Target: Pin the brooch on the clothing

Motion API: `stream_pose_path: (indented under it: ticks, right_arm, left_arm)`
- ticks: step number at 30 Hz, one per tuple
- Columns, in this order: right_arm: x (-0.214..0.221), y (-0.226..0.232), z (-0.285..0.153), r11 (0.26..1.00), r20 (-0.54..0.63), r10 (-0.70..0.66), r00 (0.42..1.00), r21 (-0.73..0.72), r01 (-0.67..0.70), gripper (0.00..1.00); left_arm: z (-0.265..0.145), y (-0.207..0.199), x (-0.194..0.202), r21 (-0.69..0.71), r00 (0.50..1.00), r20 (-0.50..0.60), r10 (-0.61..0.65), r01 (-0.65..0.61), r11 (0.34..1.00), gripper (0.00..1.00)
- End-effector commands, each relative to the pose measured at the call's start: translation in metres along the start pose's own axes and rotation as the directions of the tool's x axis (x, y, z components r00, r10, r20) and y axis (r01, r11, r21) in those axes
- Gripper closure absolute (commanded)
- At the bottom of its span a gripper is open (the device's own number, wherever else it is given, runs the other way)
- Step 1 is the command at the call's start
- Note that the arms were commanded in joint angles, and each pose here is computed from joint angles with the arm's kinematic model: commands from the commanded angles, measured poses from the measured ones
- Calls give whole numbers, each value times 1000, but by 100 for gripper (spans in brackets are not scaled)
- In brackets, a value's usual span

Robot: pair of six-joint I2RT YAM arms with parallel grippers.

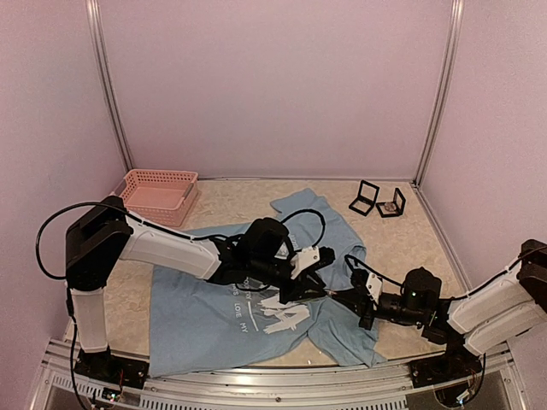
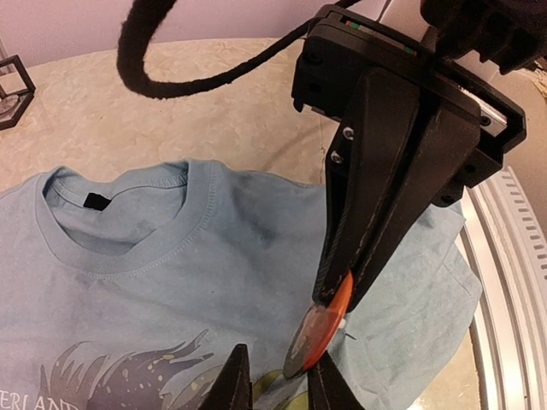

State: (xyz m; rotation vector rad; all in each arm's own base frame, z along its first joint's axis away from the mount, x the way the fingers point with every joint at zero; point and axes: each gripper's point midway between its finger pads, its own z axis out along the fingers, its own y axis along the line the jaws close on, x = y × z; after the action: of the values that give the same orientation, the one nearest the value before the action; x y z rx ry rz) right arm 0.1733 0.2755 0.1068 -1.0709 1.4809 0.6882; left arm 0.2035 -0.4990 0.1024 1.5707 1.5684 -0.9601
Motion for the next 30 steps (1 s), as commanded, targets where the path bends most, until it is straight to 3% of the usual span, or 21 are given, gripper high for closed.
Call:
stream_pose_path:
  ticks: [1,7,13,19,22,24,30]
  right_arm:
    - [-19,9,3,998,67,-10,998,-68,14,100]
    - [-16,12,4,996,53,-11,999,-86,15,100]
    - [-21,13,3,994,68,-7,998,-104,14,100]
    - [-12,7,4,996,12,26,1000,-81,-25,99]
    - [-7,0,2,998,-9,43,999,-46,-43,70]
    - [-2,-1,2,998,-25,49,998,-38,-50,59]
    - [-2,-4,13,997,-21,73,997,-34,-73,56]
  left_arm:
    - [-2,6,-17,-29,999,40,27,-26,999,84]
    - [-3,-2,-23,-14,998,61,34,-33,999,100]
    - [-7,-3,-23,-20,998,57,32,-31,999,100]
    - [-13,-4,-29,-33,997,74,23,-20,999,100]
    - [-16,-4,-30,-37,997,70,23,-20,999,100]
    - [-17,-4,-30,-40,997,74,26,-23,999,100]
    - [-16,-8,-31,-25,997,75,28,-26,999,100]
